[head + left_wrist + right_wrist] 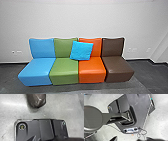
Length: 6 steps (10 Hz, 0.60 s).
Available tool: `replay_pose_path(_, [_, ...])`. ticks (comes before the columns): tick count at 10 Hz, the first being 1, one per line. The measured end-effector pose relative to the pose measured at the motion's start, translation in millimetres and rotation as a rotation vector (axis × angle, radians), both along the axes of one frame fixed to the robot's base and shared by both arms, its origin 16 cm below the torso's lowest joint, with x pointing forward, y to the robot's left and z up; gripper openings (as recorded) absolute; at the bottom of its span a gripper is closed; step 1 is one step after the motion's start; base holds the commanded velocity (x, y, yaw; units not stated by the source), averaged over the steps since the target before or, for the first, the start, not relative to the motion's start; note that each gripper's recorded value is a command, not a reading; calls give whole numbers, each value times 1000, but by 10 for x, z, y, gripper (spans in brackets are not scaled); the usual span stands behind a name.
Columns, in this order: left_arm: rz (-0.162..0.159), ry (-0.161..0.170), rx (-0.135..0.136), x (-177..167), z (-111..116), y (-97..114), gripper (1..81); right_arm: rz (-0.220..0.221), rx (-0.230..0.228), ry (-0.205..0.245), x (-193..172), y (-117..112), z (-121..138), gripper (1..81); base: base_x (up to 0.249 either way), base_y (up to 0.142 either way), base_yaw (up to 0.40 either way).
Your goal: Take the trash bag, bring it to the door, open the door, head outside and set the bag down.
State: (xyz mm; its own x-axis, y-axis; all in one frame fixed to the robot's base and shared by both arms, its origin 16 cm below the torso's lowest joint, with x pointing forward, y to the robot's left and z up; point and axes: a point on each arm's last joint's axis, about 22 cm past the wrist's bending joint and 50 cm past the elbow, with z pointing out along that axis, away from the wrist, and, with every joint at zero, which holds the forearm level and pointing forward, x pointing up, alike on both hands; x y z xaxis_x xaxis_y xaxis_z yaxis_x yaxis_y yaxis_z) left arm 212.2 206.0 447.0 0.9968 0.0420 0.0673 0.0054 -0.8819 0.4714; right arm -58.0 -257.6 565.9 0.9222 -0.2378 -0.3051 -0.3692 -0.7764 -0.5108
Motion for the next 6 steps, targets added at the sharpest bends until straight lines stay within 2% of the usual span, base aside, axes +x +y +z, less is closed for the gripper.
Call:
replay_pose_path(2, [-1,15,-6,291,-61,-17,811,-24,-13,4,156,-216,140,811,0,0,0])
replay_pose_path(3, [2,1,-6,487,-59,-14,811,-38,-15,-16,296,-297,214,811,0,0,0])
replay_pose_path(6, [45,-13,-2,875,-90,24,811,-60,-22,-41,532,-441,262,811,0,0,0])
